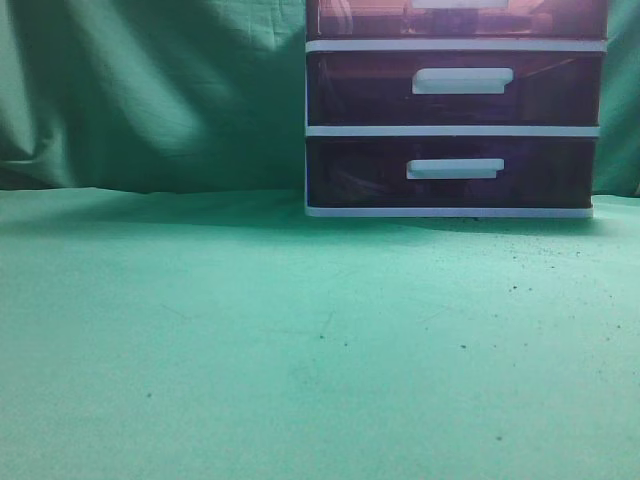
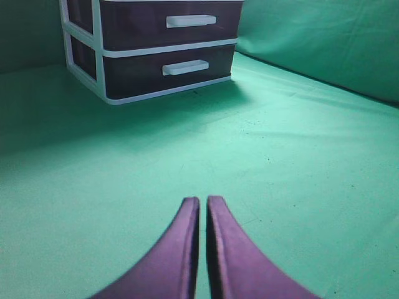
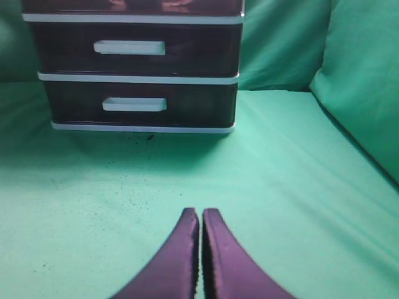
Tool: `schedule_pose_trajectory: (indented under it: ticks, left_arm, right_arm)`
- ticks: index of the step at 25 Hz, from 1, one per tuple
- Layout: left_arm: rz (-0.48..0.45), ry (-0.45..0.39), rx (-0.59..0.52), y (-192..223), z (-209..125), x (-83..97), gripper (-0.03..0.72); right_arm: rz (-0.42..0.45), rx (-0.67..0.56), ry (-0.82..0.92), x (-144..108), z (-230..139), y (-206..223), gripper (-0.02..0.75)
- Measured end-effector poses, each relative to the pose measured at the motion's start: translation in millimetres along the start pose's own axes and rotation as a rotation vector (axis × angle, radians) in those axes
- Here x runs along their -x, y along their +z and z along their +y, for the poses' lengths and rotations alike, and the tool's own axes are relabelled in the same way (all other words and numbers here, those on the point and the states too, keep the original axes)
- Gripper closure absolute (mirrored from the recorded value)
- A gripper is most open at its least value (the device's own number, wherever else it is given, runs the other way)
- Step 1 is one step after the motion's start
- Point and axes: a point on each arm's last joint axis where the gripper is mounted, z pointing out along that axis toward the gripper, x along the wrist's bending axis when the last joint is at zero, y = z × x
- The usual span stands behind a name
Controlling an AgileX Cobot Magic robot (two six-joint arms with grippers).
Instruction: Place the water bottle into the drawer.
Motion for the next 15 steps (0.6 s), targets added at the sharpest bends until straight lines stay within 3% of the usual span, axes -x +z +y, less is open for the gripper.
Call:
schedule_pose_trajectory:
  ticks: [4, 15]
  left_arm:
    - [0.000, 0.000, 0.000, 0.0, 0.0, 0.0, 0.688]
    - [0.000, 0.000, 0.002, 0.0, 0.1, 0.0, 0.688]
  right_arm:
    - [-0.012, 0.010, 0.041, 1.1, -24.3, 11.8, 0.738]
    - [-0.011, -0.087, 0.033, 0.9, -35.2, 12.3, 0.738]
